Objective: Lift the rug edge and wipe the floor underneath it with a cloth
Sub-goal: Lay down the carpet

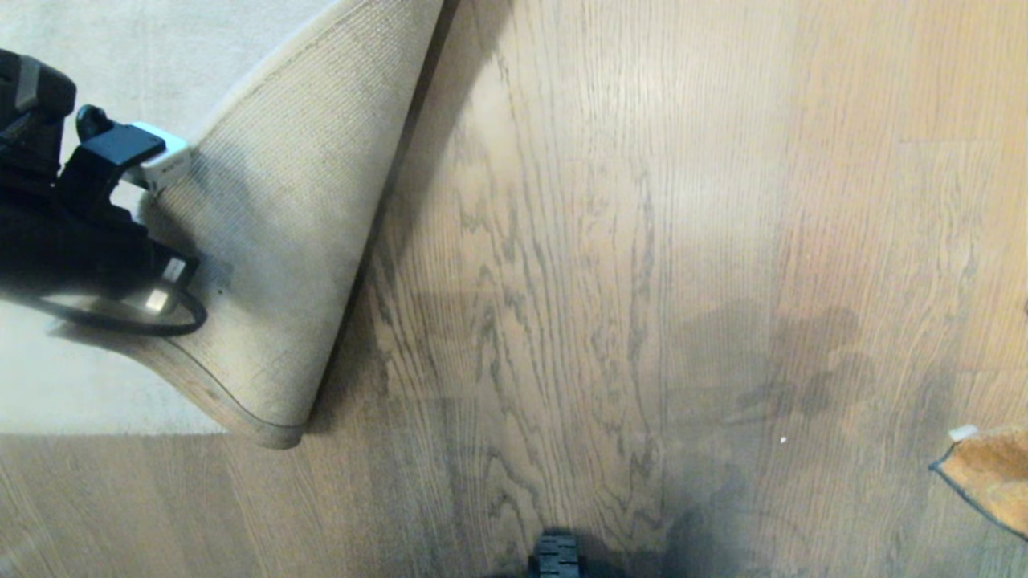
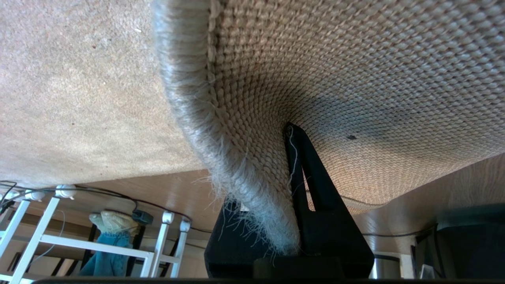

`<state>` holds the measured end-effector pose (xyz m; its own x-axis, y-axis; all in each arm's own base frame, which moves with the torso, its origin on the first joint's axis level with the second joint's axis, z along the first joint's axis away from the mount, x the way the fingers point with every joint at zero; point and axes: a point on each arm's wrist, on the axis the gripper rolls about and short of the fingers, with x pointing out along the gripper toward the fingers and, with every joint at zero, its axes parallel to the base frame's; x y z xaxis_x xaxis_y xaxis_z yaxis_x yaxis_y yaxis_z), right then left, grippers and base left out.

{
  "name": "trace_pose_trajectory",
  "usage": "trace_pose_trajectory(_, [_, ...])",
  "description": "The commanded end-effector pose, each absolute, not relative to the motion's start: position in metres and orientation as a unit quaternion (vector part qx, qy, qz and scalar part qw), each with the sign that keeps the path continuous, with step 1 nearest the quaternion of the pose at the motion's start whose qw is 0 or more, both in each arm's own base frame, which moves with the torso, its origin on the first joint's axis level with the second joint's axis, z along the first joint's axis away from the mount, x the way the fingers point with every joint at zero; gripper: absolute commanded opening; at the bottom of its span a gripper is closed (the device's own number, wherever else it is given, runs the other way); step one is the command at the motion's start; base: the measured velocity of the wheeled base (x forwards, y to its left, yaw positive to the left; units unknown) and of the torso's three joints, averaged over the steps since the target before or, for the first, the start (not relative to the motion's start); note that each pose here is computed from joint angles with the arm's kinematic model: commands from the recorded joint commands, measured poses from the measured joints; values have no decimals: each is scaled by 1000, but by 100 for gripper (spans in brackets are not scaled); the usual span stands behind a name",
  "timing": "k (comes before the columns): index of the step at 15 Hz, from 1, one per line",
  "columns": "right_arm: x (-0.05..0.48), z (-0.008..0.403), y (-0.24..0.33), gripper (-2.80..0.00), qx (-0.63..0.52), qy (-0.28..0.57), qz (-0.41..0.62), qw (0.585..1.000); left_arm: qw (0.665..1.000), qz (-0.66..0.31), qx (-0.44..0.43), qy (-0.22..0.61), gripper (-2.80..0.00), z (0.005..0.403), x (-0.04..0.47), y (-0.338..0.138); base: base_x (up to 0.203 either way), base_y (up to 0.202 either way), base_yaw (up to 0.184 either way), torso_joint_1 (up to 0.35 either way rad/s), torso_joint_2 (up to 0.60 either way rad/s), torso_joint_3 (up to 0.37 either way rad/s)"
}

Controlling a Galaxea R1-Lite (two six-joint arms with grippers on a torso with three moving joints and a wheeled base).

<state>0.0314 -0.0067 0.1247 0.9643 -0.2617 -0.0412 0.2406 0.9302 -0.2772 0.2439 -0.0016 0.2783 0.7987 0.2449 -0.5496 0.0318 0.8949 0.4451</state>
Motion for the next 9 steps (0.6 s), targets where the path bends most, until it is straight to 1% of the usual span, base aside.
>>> trace_pose_trajectory(1, [3, 109, -3, -280, -134, 10, -100, 986, 921, 59, 222, 314, -280, 278, 243, -1, 0, 0, 0, 0, 0, 0])
trace_pose_trajectory(3, [0, 89, 1, -280, -111, 86, -4, 990, 922, 59, 222, 313, -280, 278, 243, -1, 0, 0, 0, 0, 0, 0])
trace_pose_trajectory(4, [0, 86, 1, -280, -88, 100, 2, 991, 922, 59, 222, 312, -280, 279, 242, -1, 0, 0, 0, 0, 0, 0])
trace_pose_trajectory(7, [-1, 79, 0, -280, -16, 137, -27, 990, 921, 57, 223, 314, -280, 277, 242, -2, 0, 0, 0, 0, 0, 0])
trace_pose_trajectory(9, [-2, 79, 0, -280, -38, 142, -24, 989, 920, 57, 223, 316, -280, 276, 240, -2, 0, 0, 0, 0, 0, 0])
